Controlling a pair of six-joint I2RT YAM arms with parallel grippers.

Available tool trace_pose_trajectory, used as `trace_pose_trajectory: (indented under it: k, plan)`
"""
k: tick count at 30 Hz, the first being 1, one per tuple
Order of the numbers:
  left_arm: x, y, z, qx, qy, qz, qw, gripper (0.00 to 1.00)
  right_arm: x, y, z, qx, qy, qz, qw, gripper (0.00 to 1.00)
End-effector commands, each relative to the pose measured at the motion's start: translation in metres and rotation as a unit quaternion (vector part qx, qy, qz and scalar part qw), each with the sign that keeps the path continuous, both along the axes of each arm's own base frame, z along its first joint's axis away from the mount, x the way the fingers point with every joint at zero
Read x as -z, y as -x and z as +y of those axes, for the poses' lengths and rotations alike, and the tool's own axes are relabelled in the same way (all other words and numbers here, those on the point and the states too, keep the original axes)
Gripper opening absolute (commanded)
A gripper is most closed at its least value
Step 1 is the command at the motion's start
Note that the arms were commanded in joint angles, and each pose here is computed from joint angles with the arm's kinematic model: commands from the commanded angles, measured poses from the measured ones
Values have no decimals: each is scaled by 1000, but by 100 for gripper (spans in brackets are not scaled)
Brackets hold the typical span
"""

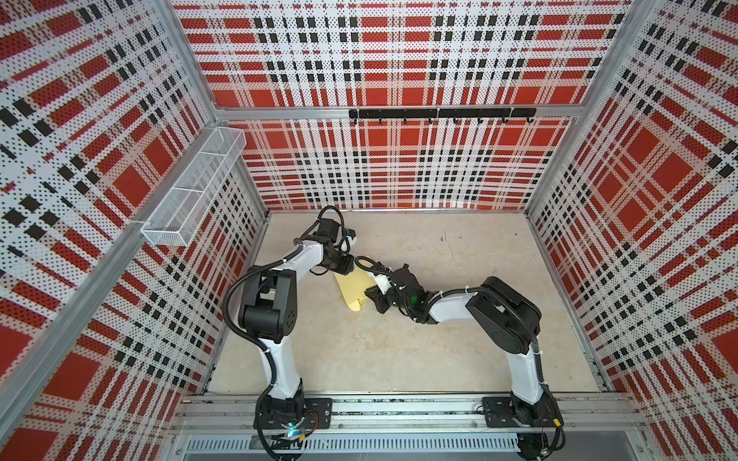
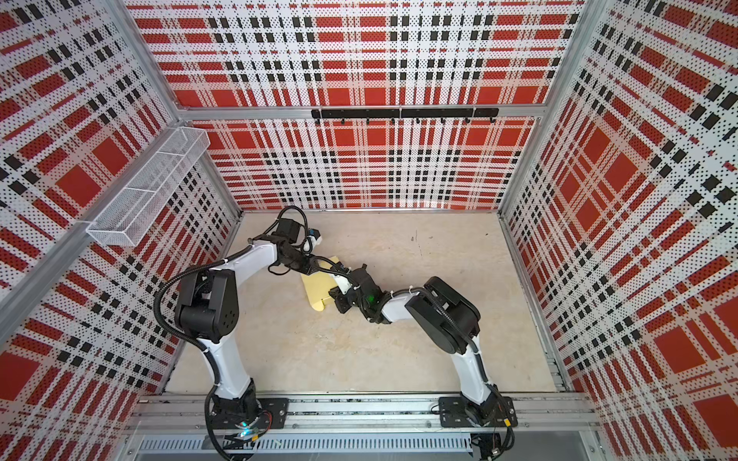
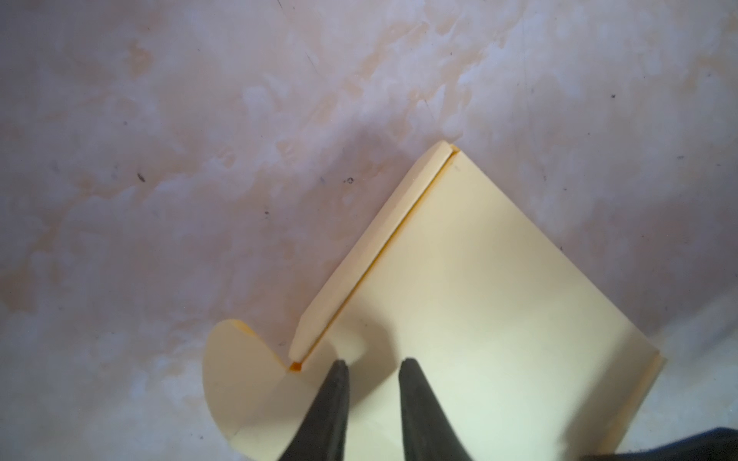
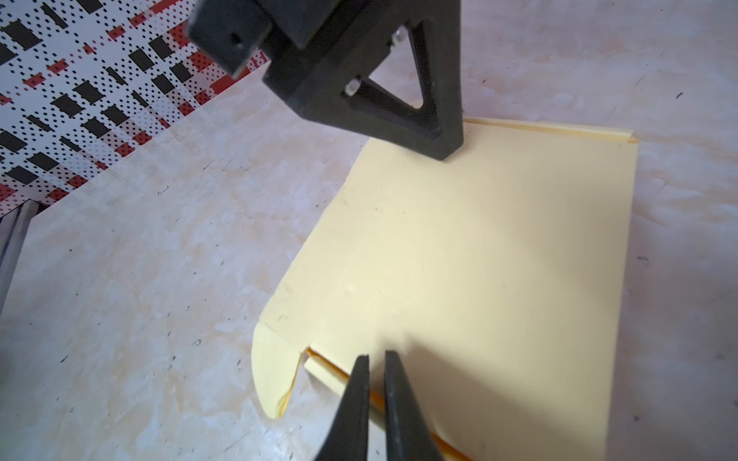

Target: Fold the paper box

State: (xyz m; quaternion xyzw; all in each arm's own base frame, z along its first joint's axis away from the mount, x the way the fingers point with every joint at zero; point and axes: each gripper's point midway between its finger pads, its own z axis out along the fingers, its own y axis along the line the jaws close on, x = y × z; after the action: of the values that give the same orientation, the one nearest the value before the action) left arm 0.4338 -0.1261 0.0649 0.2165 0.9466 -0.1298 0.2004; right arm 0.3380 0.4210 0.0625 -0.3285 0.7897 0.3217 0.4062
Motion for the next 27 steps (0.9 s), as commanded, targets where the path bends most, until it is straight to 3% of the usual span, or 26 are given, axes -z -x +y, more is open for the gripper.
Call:
trace_pose_trajectory:
  k: [1,18,27]
  plan:
    - [12,5,-4,3,-3,25,1000,27,22,8,-19,4,48,24,999,13]
    - [6,56,-63,-4,49,51,997,25,-25,6,-32,13,46,-3,999,14]
    - [-17,71,-88,-13,90,43,995,26,-14,21,-48,27,47,30,998,14]
